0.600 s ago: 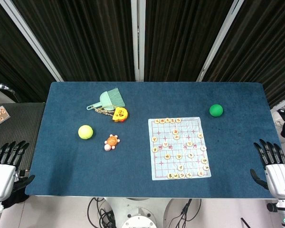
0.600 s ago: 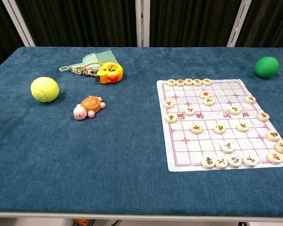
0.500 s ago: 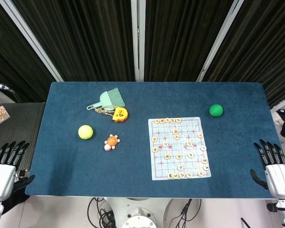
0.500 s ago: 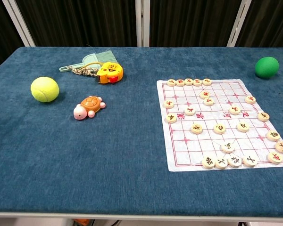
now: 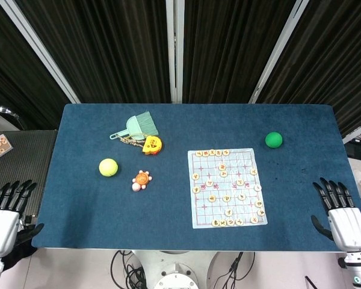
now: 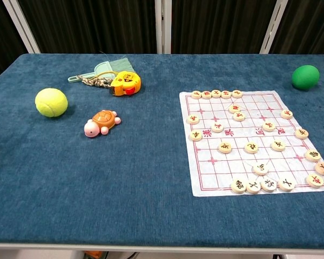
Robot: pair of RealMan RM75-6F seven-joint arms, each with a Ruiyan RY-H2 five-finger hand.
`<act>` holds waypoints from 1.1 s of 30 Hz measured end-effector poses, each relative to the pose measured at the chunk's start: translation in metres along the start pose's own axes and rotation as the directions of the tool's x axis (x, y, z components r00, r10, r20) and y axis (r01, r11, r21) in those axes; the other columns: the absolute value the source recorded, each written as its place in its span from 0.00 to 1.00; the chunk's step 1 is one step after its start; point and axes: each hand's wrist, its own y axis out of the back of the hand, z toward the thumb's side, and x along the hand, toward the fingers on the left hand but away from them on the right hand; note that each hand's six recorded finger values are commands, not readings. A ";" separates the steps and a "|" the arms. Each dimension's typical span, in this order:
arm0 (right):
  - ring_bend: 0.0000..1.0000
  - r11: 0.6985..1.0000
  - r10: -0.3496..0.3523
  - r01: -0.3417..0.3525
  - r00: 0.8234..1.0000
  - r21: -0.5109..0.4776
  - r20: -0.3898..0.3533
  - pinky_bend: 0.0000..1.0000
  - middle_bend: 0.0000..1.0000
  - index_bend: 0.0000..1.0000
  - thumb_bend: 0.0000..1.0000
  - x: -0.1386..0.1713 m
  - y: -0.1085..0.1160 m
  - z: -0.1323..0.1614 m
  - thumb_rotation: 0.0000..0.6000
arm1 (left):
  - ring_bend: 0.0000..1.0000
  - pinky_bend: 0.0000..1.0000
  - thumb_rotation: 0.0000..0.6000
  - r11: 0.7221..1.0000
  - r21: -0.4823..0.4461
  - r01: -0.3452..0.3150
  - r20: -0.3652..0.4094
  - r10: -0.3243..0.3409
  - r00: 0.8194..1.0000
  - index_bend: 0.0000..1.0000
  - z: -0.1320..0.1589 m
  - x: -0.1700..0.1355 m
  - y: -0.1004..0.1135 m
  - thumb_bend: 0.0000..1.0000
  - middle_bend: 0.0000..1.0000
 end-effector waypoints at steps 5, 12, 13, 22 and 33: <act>0.00 0.999 0.038 -0.036 0.998 0.036 -0.056 0.00 0.00 0.00 0.24 -0.009 -0.009 0.015 1.00 | 0.00 0.00 1.00 1.000 0.001 -0.002 0.000 0.002 1.000 0.09 0.000 0.000 0.000 0.13 0.06; 0.00 0.992 0.068 -0.050 0.985 0.116 -0.157 0.00 0.00 0.00 0.24 -0.029 -0.014 0.039 1.00 | 0.00 0.00 1.00 1.000 0.008 -0.003 0.003 0.003 1.000 0.09 0.002 -0.001 0.002 0.13 0.06; 0.00 0.990 0.075 -0.053 0.982 0.130 -0.175 0.00 0.00 0.00 0.24 -0.033 -0.015 0.043 1.00 | 0.00 0.00 1.00 1.000 0.009 -0.005 0.003 0.005 1.000 0.09 0.002 -0.001 0.002 0.13 0.06; 0.00 0.964 0.164 -0.088 0.939 0.250 -0.303 0.00 0.00 0.03 0.24 -0.059 -0.028 0.076 1.00 | 0.00 0.00 1.00 1.000 0.011 -0.002 -0.007 0.002 1.000 0.09 0.002 -0.004 0.001 0.13 0.06; 0.00 0.952 0.246 -0.134 0.870 0.275 -0.428 0.00 0.00 0.05 0.25 -0.073 -0.053 0.116 1.00 | 0.00 0.00 1.00 1.000 0.011 0.002 -0.001 -0.002 1.000 0.09 0.003 -0.003 0.001 0.13 0.06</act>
